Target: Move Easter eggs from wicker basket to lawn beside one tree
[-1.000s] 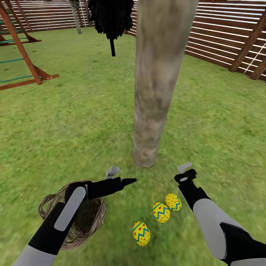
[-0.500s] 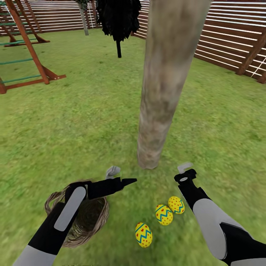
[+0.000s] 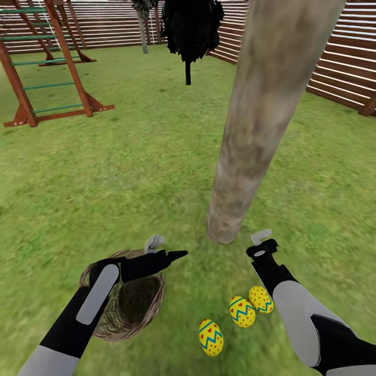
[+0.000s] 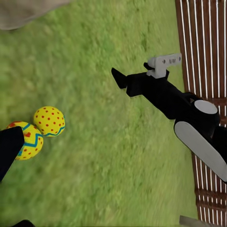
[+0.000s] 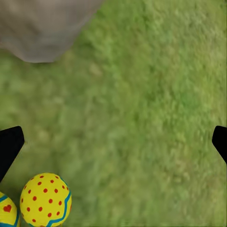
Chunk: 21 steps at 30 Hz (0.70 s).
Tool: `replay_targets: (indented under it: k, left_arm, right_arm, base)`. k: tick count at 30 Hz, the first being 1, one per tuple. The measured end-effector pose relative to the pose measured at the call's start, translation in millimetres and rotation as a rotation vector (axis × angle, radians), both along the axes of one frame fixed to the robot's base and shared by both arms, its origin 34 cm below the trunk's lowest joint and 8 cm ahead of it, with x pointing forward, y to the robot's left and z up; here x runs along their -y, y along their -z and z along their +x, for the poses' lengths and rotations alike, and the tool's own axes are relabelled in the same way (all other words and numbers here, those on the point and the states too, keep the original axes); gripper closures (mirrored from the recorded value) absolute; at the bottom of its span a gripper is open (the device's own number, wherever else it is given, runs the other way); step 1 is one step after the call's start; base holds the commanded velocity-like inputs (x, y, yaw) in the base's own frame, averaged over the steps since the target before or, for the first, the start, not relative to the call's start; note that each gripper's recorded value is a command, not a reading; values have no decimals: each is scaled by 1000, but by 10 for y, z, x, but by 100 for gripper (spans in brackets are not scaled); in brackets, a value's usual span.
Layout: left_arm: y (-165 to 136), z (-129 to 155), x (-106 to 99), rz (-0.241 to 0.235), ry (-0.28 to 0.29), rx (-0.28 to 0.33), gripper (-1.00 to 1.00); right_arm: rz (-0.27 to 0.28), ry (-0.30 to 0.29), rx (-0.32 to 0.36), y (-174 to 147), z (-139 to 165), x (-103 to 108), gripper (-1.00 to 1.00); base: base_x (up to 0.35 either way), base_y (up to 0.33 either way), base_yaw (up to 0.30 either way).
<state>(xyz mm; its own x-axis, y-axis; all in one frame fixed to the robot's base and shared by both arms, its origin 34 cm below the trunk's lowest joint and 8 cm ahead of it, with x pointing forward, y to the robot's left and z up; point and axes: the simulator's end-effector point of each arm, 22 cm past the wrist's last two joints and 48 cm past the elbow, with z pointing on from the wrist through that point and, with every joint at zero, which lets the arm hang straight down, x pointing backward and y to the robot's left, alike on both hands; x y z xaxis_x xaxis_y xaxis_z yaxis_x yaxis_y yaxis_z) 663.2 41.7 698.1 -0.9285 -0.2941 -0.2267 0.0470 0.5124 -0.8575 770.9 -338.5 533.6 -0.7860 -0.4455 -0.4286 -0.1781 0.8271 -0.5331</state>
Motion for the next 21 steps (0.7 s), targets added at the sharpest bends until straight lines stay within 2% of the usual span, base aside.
replay_targets:
  k: [21]
  left_arm:
    - [-61,40,-13,5,-8,29,-100]
  right_arm:
    - [-1,2,26,-102,63,1,-100]
  base:
    - [0,0,224]
